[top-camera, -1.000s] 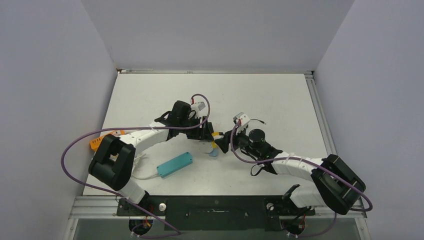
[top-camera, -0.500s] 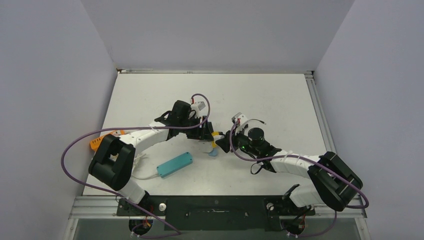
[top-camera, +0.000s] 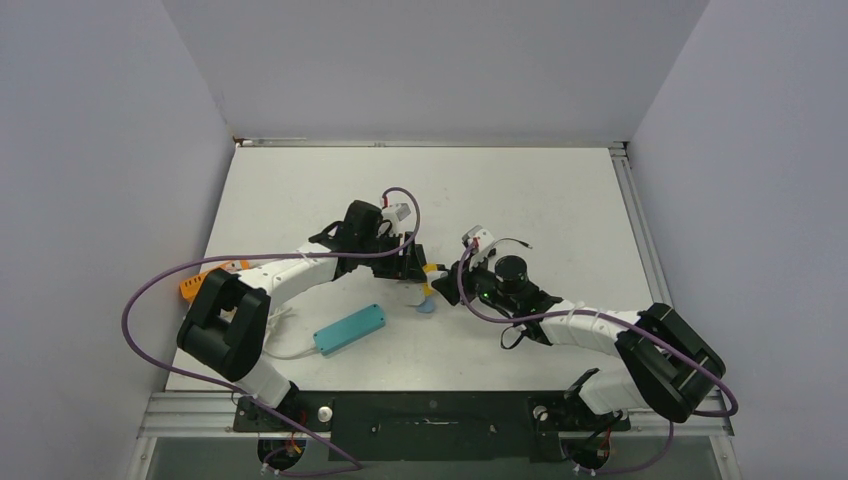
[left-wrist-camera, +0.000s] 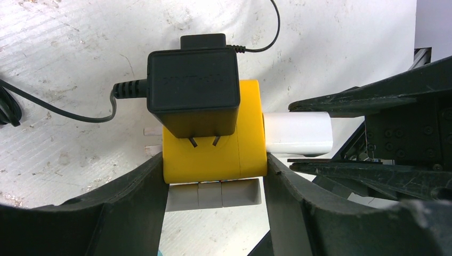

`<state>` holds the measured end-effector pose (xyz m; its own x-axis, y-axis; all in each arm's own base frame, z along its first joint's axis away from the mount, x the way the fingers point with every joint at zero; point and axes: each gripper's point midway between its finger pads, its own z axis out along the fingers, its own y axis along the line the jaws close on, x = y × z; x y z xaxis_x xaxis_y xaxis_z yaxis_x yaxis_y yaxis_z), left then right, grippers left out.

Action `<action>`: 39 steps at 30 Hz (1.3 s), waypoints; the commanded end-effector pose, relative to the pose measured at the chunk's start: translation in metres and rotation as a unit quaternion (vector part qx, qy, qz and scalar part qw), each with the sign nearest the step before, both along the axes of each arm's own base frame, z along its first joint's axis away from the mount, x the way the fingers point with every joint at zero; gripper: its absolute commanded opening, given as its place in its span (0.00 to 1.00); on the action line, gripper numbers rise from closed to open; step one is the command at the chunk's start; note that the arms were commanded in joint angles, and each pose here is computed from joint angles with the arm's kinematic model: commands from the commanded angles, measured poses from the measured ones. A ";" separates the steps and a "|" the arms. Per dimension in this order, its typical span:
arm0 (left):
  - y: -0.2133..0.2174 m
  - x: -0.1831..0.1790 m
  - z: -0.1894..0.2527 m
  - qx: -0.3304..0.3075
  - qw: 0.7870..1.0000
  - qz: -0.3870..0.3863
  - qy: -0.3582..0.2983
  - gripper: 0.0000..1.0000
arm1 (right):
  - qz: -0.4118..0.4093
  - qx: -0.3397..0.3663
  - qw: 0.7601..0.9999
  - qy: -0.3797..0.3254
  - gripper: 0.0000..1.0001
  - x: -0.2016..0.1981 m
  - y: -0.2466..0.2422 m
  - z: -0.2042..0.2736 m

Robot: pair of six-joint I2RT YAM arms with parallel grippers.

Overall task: Pull the plug off the socket
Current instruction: Remove the plug from the socket.

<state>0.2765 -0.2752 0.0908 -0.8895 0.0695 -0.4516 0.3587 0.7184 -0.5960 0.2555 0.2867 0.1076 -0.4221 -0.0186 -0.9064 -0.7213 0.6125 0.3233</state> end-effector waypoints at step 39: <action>0.009 0.020 0.001 0.041 0.998 0.019 -0.034 0.00 | -0.042 -0.013 0.997 -0.071 0.16 0.008 0.009 0.026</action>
<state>0.2816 -0.2695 0.0903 -0.8886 0.0629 -0.4543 0.3426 0.7496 -0.5663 0.2628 0.2920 0.1043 -0.4435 -0.0124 -0.8962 -0.6939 0.6376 0.3346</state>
